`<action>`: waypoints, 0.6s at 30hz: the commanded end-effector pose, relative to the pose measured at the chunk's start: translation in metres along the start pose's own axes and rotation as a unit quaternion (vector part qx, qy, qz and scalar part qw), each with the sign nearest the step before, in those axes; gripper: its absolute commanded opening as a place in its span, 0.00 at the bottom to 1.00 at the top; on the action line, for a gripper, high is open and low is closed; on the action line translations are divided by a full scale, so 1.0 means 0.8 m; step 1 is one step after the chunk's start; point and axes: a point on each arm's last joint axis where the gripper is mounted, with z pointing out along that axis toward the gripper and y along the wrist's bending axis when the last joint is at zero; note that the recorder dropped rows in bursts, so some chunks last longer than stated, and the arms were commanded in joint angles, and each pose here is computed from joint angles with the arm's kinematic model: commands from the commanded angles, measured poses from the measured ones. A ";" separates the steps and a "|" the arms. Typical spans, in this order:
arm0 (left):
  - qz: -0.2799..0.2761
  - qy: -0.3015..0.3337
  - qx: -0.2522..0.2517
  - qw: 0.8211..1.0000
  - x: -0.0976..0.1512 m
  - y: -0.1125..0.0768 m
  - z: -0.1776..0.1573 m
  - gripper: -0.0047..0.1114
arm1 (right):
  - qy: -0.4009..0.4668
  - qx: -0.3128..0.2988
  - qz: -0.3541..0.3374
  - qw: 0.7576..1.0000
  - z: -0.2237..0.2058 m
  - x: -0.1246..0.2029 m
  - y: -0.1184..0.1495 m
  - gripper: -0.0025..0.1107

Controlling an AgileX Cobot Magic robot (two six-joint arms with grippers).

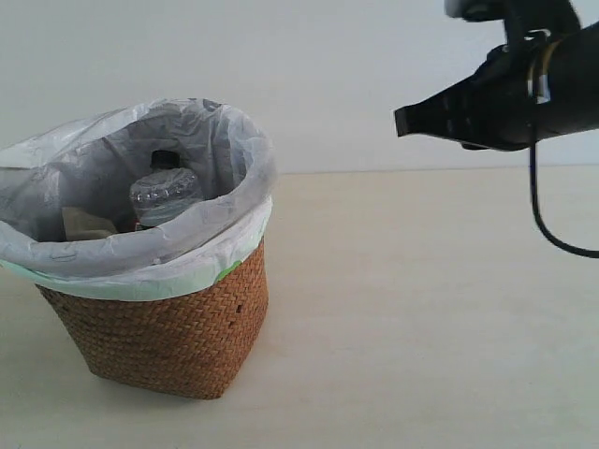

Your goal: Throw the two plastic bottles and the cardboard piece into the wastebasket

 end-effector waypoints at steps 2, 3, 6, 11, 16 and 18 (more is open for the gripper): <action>0.003 0.001 -0.002 1.000 0.001 0.000 0.000 0.07 | -0.068 -0.026 0.022 0.997 -0.062 0.010 -0.008 0.02; 0.003 0.001 -0.002 1.000 0.001 0.000 0.000 0.07 | -0.079 -0.029 0.023 0.996 -0.075 0.013 -0.011 0.02; 0.003 0.001 -0.002 1.000 0.001 0.000 0.000 0.07 | -0.110 -0.034 0.027 0.993 -0.113 0.026 -0.018 0.02; 0.003 0.001 -0.002 1.000 0.001 0.000 0.000 0.07 | -0.145 -0.042 0.077 0.986 -0.158 0.049 -0.029 0.02; 0.003 0.001 -0.002 1.000 0.001 0.000 0.000 0.07 | -0.147 -0.021 0.151 0.977 -0.196 0.065 -0.045 0.02; 0.003 0.001 -0.002 1.000 0.001 0.000 0.000 0.07 | -0.151 -0.013 0.159 0.976 -0.209 0.069 -0.050 0.02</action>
